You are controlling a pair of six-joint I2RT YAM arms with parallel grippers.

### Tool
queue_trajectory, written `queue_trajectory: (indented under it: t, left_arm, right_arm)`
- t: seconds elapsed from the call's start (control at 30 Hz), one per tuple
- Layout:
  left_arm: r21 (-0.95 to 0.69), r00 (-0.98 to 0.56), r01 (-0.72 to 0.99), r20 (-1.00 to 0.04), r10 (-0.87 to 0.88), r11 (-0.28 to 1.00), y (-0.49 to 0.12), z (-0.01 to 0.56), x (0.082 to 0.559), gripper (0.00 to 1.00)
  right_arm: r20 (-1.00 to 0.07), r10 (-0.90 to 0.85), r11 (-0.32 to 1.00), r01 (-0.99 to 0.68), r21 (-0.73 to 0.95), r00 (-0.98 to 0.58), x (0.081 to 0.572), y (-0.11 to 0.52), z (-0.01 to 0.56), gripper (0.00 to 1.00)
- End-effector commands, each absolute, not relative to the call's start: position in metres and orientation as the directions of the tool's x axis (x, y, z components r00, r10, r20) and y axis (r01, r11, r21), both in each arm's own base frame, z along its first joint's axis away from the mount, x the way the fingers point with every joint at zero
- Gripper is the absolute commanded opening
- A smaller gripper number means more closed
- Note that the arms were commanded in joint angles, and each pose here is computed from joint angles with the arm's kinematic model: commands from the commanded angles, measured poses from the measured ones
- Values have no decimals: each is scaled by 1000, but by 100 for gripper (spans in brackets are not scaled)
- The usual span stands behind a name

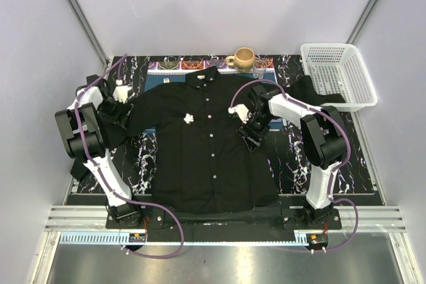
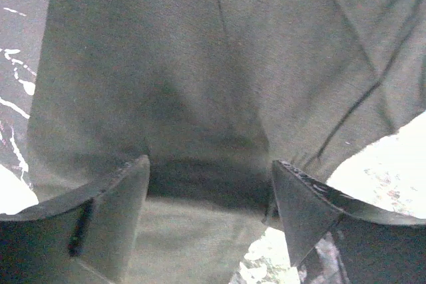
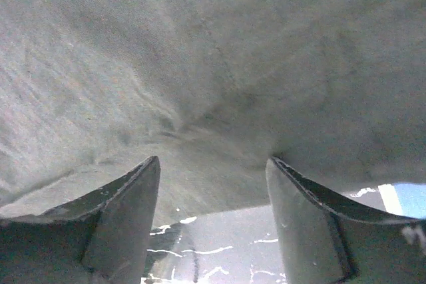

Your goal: Pin the brooch onto the clothing

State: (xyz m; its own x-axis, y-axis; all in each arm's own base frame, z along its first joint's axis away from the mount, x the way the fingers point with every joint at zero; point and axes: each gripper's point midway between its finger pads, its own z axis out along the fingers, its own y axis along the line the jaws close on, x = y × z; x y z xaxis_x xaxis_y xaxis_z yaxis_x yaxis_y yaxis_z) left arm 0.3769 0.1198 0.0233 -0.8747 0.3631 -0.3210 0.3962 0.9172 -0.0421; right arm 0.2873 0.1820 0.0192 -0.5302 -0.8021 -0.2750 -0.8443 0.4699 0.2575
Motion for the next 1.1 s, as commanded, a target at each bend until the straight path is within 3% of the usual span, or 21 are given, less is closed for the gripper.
queue_trajectory:
  t: [0.0,0.2,0.4,0.5,0.57,0.63,0.77,0.93,1.07]
  left_arm:
    - [7,-794,414,-486,365,910,96,91,400,83]
    - [69,-670,395,-660,339,916,67,163,432,98]
    - [98,-516,388,-801,304,916,34,227,457,99]
    - [113,-432,269,-874,224,957,29,260,472,99]
    - [116,-350,177,-921,172,977,26,285,478,99]
    - [61,-317,221,-939,131,973,9,302,477,99]
    - [27,-382,230,-917,116,973,-14,292,478,99]
    - [115,-467,217,-860,207,969,-47,234,469,99]
    - [78,-491,211,-854,174,974,-62,212,463,99]
  right_arm:
    - [-408,-737,536,-834,131,-539,330,185,68,77]
    - [-636,-580,638,-769,33,-509,391,184,151,93]
    - [-829,-384,732,-681,-5,-407,442,190,229,100]
    - [-899,-243,800,-599,26,-364,463,194,261,100]
    - [-918,-109,863,-494,103,-382,478,189,271,100]
    - [-900,-5,879,-431,203,-435,490,182,269,100]
    - [-863,96,827,-442,347,-496,498,162,262,100]
    - [-833,63,860,-394,325,-550,499,129,221,100]
    - [-809,19,861,-402,312,-588,488,124,198,100]
